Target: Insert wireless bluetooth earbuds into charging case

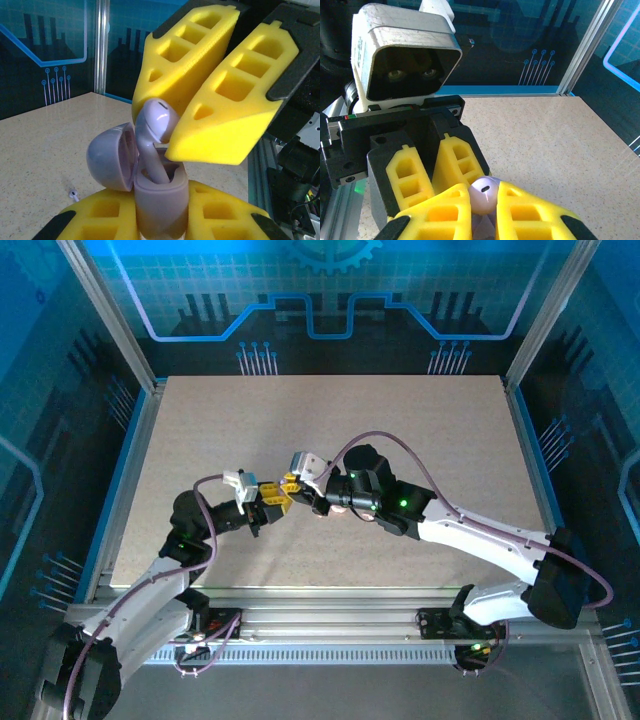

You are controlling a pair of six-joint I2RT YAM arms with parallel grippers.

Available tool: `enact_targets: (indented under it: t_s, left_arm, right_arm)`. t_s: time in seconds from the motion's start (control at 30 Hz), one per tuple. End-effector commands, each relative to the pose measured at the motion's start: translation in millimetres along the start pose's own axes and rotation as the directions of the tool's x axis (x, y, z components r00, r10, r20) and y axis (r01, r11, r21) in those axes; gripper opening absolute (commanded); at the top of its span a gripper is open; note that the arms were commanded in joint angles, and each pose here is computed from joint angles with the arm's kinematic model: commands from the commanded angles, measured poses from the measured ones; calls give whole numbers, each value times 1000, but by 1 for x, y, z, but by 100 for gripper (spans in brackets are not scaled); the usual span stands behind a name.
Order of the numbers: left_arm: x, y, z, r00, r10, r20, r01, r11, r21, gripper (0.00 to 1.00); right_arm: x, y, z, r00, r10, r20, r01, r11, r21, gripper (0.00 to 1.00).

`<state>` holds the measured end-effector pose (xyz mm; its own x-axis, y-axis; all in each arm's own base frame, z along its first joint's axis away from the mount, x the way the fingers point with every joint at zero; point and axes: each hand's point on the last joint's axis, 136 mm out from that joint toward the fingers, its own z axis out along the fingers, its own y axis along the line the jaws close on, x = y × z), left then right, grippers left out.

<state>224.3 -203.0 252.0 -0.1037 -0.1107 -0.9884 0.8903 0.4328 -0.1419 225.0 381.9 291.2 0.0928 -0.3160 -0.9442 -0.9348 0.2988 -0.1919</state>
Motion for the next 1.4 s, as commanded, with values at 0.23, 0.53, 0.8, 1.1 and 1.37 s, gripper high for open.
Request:
enact_targets:
  t_s: [0.23,0.53,0.8,1.1,1.37]
  left_arm:
    - [-28,-3,2,996,55,75,-55,998,3,13]
    - [-30,-6,2,996,51,77,-53,998,27,13]
    - [-30,-8,2,995,55,79,-58,998,37,13]
    - [-30,-18,-2,987,118,112,-127,989,74,13]
    - [-26,-21,-1,988,126,86,-135,986,99,14]
  right_arm:
    - [10,30,-6,1000,0,-24,-3,993,-119,14]
    - [9,37,-8,997,-70,-12,67,985,-159,15]
    - [7,42,-14,990,-135,29,138,970,-200,15]
    - [10,43,-17,979,-194,62,204,949,-241,18]
    - [4,40,-19,976,-196,94,214,940,-267,18]
